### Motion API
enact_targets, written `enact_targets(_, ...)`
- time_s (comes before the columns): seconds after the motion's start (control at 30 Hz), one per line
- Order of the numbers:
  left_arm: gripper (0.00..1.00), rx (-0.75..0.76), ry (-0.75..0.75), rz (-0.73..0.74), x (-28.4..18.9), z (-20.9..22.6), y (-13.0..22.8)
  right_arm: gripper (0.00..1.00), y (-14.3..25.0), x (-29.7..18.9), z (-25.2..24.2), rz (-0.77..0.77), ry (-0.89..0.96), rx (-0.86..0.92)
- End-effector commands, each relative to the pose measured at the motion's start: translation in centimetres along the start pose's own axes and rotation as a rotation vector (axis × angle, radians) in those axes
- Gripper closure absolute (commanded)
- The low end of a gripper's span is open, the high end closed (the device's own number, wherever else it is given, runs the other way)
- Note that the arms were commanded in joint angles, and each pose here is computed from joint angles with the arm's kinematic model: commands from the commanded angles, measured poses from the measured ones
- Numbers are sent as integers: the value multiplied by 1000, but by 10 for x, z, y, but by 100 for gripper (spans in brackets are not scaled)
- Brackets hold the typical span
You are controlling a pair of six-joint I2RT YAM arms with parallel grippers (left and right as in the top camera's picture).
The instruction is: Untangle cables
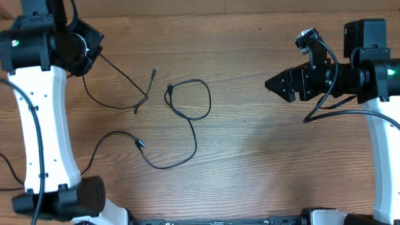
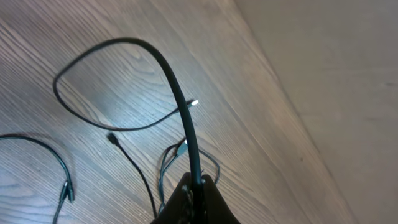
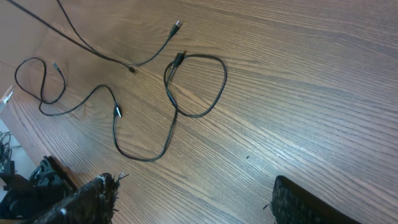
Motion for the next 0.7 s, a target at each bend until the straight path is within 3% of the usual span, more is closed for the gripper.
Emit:
enact_targets(0.0,96,-28,-56,16,26,6,-5,22,-2,-1,-1,-5,2,-6)
enact_targets(0.23,96,-64,-154,-11,53,24,-24,22,-3,-1,-1,-12,4,-11)
enact_targets(0.67,96,-181,-206,-73,41,73,-72,21,-4,-1,-1,-17,6,-15)
Point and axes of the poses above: each gripper's point midway between its finger pads, its own x axis out along the fingers, its own z axis along the line the jaws close on, y = z × x, the point moved 4 cm from there along -x, back along the fingers, and after that the axes turned 2 degrees about -x, right-handed, at the moved point
